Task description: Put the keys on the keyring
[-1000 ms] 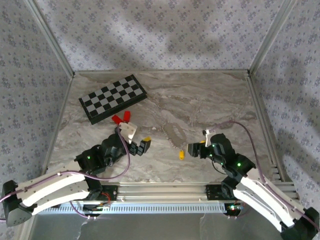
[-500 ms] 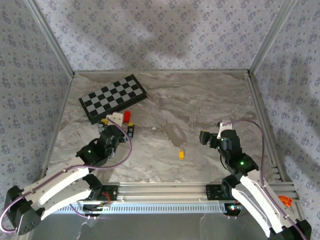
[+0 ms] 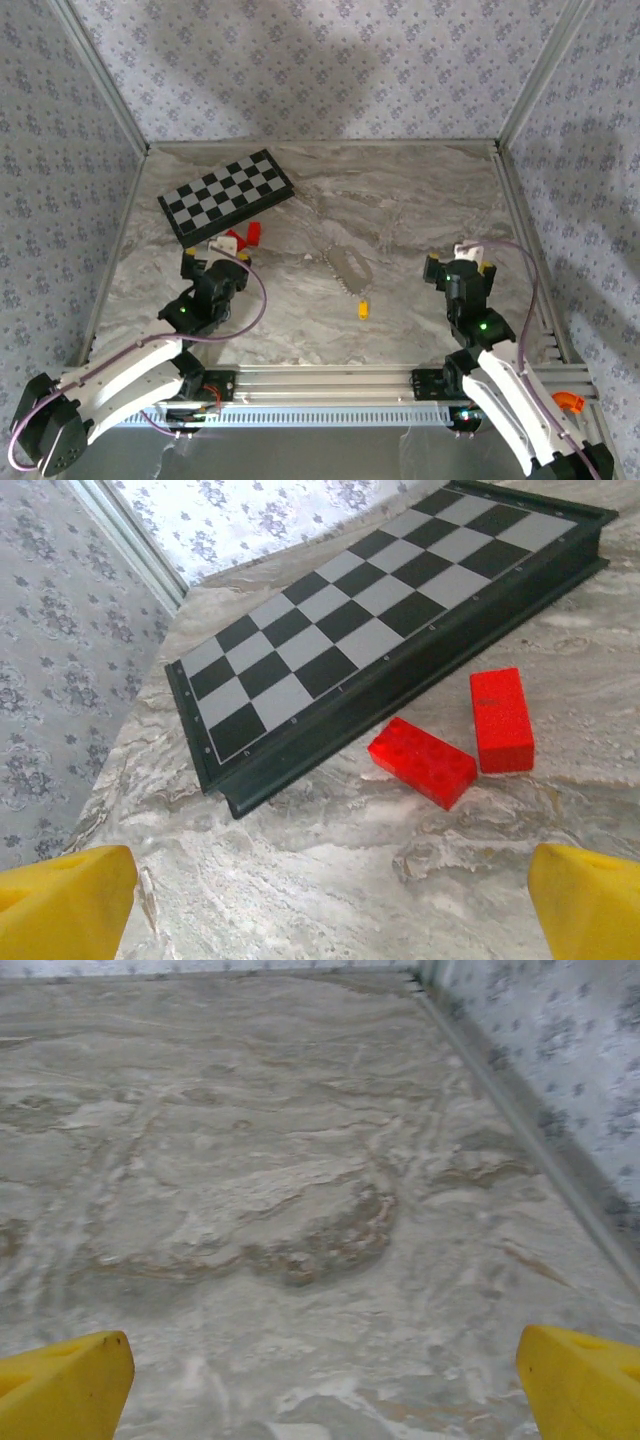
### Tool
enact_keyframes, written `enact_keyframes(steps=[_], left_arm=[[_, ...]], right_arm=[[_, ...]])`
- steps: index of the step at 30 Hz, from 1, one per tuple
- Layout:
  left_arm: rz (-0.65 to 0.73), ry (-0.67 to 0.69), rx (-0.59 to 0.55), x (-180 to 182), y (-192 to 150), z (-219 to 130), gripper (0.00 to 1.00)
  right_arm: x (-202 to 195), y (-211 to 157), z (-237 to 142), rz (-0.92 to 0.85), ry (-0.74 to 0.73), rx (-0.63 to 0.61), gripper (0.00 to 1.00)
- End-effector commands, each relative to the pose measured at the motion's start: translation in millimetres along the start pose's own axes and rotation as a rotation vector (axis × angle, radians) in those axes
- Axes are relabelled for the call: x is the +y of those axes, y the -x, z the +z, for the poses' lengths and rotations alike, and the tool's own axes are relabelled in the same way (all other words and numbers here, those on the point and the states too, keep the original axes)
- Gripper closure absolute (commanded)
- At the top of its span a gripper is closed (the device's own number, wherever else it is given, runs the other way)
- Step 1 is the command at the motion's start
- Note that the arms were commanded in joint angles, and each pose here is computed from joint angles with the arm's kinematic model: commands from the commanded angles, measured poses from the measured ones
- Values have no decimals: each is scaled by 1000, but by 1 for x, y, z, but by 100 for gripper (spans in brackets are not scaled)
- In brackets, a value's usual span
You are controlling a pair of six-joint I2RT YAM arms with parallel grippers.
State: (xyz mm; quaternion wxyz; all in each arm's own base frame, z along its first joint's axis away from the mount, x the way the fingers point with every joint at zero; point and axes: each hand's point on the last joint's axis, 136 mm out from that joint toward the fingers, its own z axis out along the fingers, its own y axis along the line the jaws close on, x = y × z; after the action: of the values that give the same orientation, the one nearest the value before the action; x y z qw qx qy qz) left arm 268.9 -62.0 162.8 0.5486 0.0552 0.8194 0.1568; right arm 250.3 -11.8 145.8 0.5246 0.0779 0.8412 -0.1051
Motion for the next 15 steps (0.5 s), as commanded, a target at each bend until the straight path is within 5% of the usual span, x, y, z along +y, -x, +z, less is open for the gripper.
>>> enact_keyframes(steps=[1, 7, 15], left_arm=[[-22, 69, -27, 16, 10, 5, 0], [37, 73, 43, 15, -15, 20, 0], [1, 86, 0, 19, -32, 35, 0]], right_arm=[[-22, -2, 0, -64, -115, -69, 1], [-3, -6, 3, -91, 6, -243, 1], [-15, -8, 12, -35, -51, -206, 1]])
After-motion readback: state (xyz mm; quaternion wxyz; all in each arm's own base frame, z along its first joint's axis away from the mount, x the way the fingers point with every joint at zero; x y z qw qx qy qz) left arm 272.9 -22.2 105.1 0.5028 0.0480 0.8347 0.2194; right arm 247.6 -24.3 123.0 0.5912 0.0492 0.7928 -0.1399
